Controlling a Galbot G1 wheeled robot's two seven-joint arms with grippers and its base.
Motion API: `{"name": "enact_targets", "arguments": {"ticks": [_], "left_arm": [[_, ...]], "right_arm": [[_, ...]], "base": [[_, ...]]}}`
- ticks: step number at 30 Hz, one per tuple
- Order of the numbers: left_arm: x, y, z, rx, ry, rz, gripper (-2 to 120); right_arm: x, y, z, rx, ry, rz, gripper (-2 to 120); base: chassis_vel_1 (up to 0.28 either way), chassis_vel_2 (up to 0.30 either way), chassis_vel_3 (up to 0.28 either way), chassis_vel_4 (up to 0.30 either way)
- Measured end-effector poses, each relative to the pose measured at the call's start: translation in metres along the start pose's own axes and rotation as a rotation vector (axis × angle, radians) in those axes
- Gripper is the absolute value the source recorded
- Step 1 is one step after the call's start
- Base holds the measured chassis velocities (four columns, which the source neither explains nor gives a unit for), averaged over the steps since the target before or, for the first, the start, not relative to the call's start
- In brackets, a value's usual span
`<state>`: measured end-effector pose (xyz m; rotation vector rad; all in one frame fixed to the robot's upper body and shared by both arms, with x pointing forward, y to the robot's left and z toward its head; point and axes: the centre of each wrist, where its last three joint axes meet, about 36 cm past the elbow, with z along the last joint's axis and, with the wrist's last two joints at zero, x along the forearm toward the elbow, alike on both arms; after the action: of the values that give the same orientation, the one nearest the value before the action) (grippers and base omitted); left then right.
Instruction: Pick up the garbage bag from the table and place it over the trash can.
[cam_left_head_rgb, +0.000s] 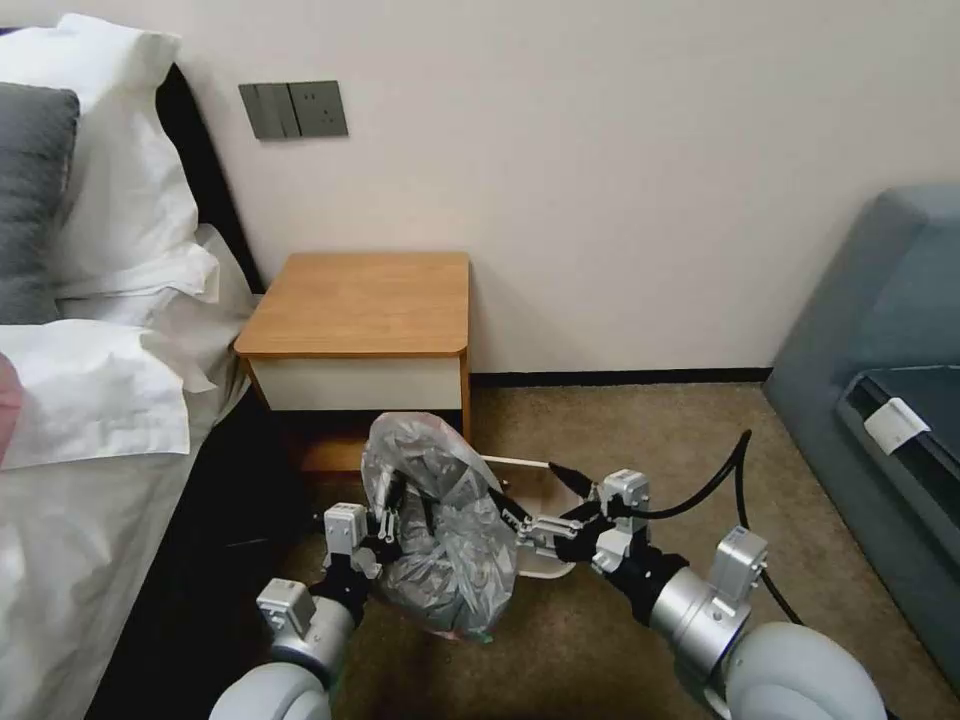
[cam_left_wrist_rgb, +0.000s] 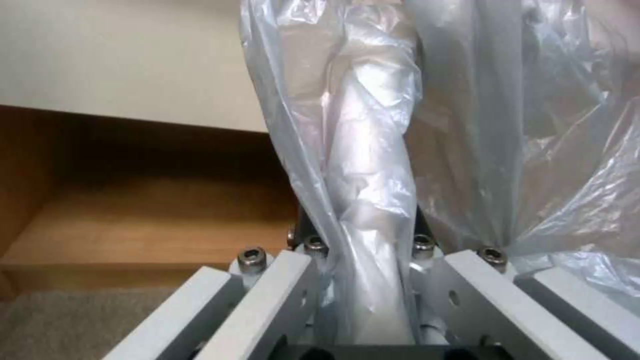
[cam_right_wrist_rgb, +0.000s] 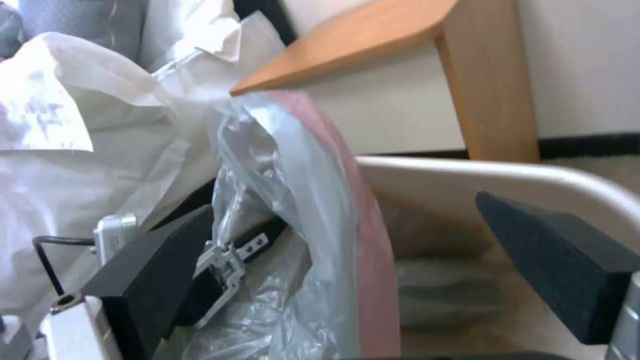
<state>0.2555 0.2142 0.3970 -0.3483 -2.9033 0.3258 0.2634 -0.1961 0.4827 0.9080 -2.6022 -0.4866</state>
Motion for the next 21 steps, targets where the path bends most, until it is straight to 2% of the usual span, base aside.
{"name": "enact_targets", "arguments": {"ticks": [3, 6, 7, 21], "left_arm": [[0.001, -0.001, 0.0, 0.001, -0.002, 0.001, 5], [0.002, -0.002, 0.0, 0.003, -0.005, 0.003, 5], [0.002, -0.002, 0.0, 0.003, -0.005, 0.003, 5], [0.003, -0.004, 0.001, 0.011, -0.009, -0.002, 5]], "right_arm": [[-0.005, 0.001, 0.006, -0.032, 0.009, 0.001, 97], [-0.014, -0.003, 0.016, -0.062, 0.021, 0.021, 86], [-0.014, -0.003, 0.016, -0.062, 0.021, 0.021, 86], [-0.025, -0.006, 0.034, -0.092, 0.014, 0.056, 34]], "base": [[0.0, 0.0, 0.0, 0.0], [0.0, 0.0, 0.0, 0.0], [0.0, 0.0, 0.0, 0.0], [0.0, 0.0, 0.0, 0.0]]}}
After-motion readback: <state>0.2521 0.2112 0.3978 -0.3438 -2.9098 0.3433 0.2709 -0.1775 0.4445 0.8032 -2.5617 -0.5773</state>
